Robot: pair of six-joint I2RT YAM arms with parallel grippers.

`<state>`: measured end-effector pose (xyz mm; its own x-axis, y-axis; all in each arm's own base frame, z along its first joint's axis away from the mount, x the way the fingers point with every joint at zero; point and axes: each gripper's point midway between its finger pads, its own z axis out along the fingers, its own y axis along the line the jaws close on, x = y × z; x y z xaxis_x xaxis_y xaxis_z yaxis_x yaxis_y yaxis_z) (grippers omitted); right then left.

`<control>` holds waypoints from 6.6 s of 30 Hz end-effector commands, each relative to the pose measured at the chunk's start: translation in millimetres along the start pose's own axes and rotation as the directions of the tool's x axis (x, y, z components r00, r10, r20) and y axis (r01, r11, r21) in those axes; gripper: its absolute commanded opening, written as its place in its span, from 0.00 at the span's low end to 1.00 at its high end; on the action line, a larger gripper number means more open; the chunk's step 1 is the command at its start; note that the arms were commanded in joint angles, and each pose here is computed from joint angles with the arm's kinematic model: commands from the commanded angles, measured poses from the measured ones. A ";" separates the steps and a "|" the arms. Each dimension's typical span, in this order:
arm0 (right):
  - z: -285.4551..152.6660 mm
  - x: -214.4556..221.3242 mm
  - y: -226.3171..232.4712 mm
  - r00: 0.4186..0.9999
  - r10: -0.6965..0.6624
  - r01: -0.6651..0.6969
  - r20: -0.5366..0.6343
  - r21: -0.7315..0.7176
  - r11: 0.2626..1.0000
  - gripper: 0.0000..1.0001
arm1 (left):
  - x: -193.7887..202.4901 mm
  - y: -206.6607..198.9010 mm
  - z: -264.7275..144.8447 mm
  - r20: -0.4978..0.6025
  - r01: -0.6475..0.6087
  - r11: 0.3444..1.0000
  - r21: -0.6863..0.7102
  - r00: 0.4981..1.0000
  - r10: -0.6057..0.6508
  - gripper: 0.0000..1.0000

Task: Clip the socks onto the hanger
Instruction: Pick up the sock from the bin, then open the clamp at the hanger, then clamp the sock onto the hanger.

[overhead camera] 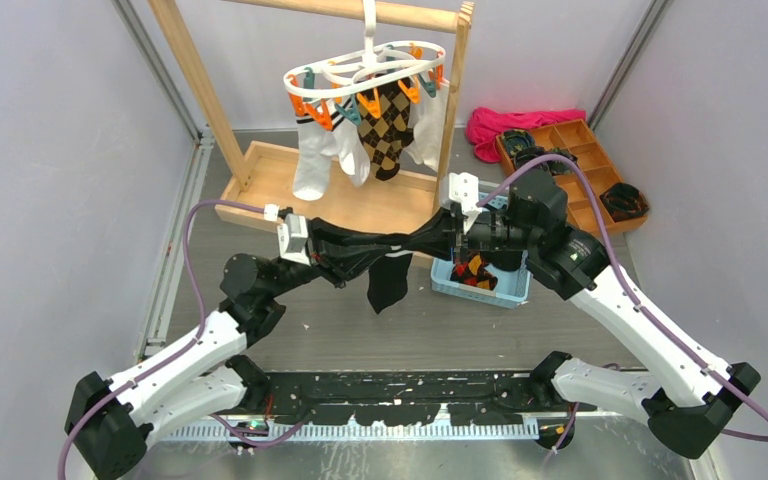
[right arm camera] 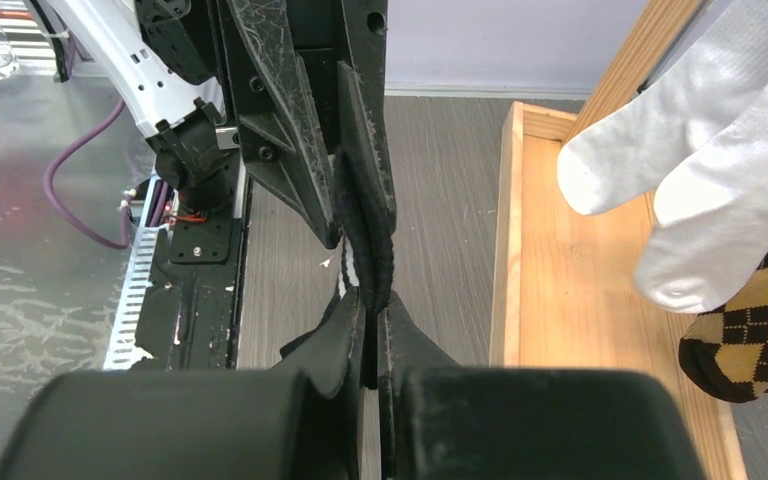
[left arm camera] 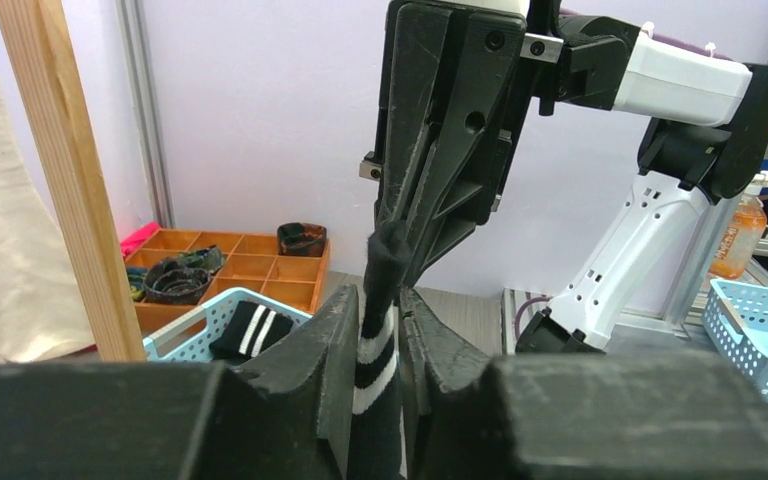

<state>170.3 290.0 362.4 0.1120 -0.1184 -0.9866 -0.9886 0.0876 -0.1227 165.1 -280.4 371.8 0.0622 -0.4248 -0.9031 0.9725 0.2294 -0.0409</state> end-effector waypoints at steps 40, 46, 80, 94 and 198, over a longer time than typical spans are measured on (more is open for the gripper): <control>45.7 -125.1 -107.8 0.914 -0.366 0.242 0.175 0.490 0.837 0.73 | -40.0 64.9 -59.6 -0.175 -0.469 0.789 -0.396 0.882 0.437 0.00; 55.8 -134.3 -121.2 0.888 -0.429 0.254 0.165 0.602 0.757 0.62 | -41.7 70.5 -48.3 -0.242 -0.525 0.775 -0.352 0.851 0.467 0.00; 72.6 -153.4 -160.2 0.863 -0.486 0.229 0.139 0.751 0.620 0.50 | -36.4 88.0 -47.8 -0.269 -0.560 0.755 -0.341 0.828 0.493 0.00; 73.2 -158.6 -170.5 0.863 -0.487 0.206 0.137 0.783 0.586 0.51 | -38.0 87.0 -48.8 -0.235 -0.532 0.772 -0.349 0.847 0.477 0.00; 32.8 -155.1 -159.9 0.872 0.149 -0.424 0.466 0.567 0.706 0.15 | -102.7 125.8 13.5 0.238 0.202 0.825 -0.527 0.968 -0.085 0.00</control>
<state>328.6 335.8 516.2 0.0037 0.3196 -0.9475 -0.6759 0.6991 0.2332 279.9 -233.7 436.3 -0.0171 -0.5725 -0.8197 0.7237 0.5586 -0.4053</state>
